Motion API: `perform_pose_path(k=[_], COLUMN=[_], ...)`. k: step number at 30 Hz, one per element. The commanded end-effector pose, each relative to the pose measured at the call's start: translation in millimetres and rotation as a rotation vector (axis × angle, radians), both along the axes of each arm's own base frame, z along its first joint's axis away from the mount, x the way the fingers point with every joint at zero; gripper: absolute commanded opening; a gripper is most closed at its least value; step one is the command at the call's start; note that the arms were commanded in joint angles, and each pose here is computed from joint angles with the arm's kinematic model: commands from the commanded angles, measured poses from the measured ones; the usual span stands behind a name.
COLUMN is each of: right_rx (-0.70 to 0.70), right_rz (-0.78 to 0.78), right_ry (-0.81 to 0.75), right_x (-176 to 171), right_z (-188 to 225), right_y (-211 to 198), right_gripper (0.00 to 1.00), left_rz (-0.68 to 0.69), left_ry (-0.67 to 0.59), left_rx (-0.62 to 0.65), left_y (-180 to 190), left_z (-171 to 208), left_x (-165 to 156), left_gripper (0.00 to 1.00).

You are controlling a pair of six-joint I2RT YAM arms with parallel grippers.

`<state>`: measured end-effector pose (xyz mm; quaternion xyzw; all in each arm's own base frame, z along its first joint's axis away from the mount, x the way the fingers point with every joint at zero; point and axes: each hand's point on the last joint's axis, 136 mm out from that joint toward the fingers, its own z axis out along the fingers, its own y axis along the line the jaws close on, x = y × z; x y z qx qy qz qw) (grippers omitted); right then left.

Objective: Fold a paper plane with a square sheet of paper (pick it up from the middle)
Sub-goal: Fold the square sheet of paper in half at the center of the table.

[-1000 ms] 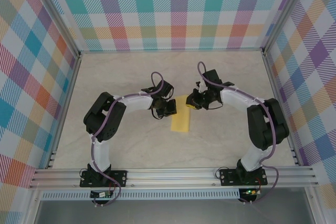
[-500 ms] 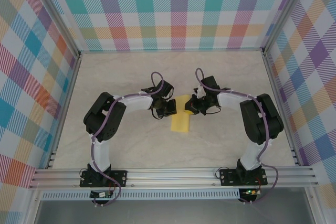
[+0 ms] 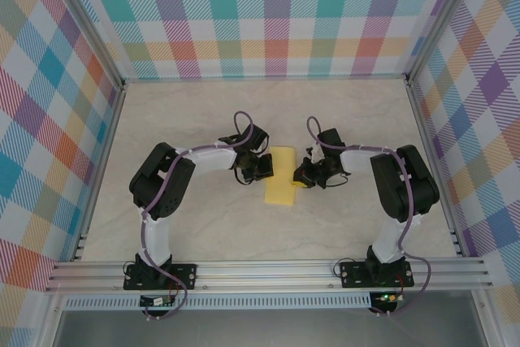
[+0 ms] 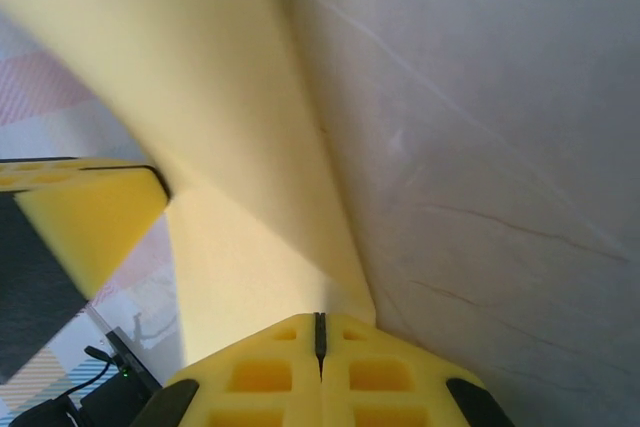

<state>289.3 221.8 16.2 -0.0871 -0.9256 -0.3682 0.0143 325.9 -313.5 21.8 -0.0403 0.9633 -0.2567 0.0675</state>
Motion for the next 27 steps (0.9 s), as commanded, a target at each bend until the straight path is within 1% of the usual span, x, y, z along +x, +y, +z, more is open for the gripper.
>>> perform_pose_path(k=[1, 4, 7, 11, 13, 15, 22, 27], right_rx=[-0.04, -0.059, -0.035, 0.063, 0.135, 0.188, 0.157, 0.095], right_rz=[0.034, 0.047, 0.061, 0.077, 0.088, 0.089, 0.081, 0.088], right_ry=[-0.012, -0.026, -0.06, -0.136, -0.166, -0.166, -0.096, -0.061], right_x=[-8, -12, -7, 2, 3, 1, -14, -26], right_z=[-15, -18, -7, 26, 42, 48, 18, -6], right_y=[-8, -12, -8, 5, 13, 19, 13, 3], right_gripper=[0.05, 0.06, 0.07, 0.07, 0.07, 0.07, 0.05, 0.05], left_rz=[-0.027, -0.026, -0.028, -0.027, -0.027, -0.026, -0.027, -0.029], left_ry=[0.055, 0.054, 0.056, 0.057, 0.055, 0.057, 0.062, 0.061], left_rx=[0.078, 0.081, 0.08, 0.079, 0.081, 0.083, 0.077, 0.079], left_y=[10, 11, 11, 10, 11, 12, 11, 11], left_z=[-20, -20, -21, -21, -21, -22, -22, -22], left_x=[-18, -18, -18, -18, -18, -19, -20, -21], left_gripper=[0.0, 0.0, 0.0, 0.0, 0.0, 0.0, 0.0, 0.0])
